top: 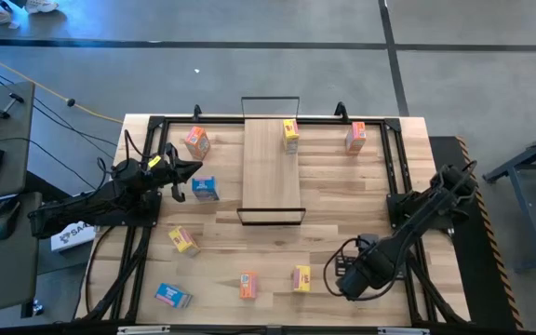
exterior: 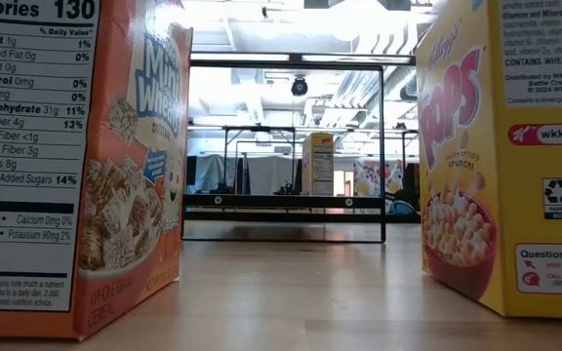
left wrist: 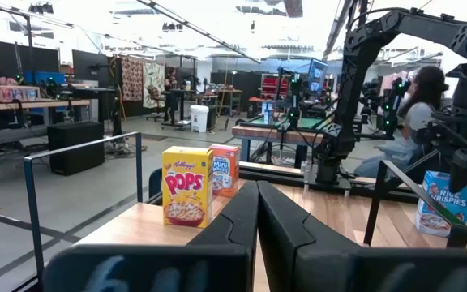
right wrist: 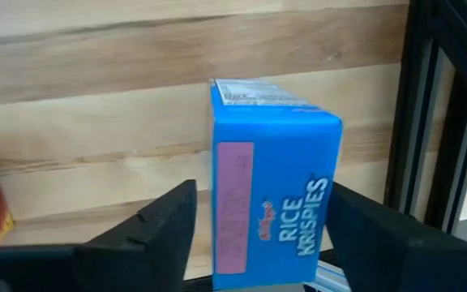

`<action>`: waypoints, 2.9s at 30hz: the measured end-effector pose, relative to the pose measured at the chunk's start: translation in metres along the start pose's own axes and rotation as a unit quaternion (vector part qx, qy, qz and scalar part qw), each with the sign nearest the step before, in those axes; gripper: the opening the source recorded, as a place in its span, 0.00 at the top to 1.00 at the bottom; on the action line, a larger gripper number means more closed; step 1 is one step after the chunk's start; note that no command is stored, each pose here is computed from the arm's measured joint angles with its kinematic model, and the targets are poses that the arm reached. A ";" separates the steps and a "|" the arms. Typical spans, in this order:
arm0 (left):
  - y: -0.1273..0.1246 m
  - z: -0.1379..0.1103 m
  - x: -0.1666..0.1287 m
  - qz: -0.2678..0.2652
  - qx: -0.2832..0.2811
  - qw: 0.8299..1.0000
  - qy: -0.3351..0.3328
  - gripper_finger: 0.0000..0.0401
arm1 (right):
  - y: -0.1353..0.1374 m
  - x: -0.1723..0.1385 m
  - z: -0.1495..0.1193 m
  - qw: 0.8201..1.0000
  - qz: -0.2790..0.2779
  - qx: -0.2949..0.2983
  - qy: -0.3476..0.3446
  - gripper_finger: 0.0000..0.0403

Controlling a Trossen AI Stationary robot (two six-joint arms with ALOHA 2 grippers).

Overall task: Stack cereal on shelf
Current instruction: Put the bottom right blue cereal box on the shelf

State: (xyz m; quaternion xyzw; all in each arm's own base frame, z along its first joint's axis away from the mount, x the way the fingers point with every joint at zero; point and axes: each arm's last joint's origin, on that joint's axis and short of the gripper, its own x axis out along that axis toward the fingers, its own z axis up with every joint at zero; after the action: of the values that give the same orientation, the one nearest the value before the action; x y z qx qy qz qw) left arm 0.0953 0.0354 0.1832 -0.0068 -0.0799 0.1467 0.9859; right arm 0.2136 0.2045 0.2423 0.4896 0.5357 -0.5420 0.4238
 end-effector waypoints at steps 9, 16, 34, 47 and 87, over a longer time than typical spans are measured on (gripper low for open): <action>0.000 0.000 0.000 0.000 -0.001 1.000 0.000 1.00 | 0.000 0.000 0.000 1.000 0.000 -0.002 0.000 0.56; 0.000 0.000 0.000 0.000 -0.001 1.000 0.000 1.00 | -0.001 -0.002 0.001 1.000 0.001 -0.005 0.001 0.57; 0.000 0.000 0.000 0.000 -0.001 1.000 0.000 1.00 | 0.014 -0.112 0.089 0.991 0.113 -0.067 -0.018 0.57; 0.000 0.000 0.000 0.000 -0.001 1.000 0.002 1.00 | 0.043 -0.139 0.211 0.975 0.149 -0.110 -0.121 0.57; 0.000 0.000 0.000 0.000 -0.001 1.000 0.001 1.00 | 0.137 -0.095 0.305 0.958 0.216 -0.129 -0.137 0.44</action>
State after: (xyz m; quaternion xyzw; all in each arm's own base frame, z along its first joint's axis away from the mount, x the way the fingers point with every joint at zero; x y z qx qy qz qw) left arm 0.0953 0.0354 0.1830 -0.0078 -0.0791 0.1471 0.9859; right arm 0.3406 -0.1150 0.2966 0.4561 0.4197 -0.4259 0.6591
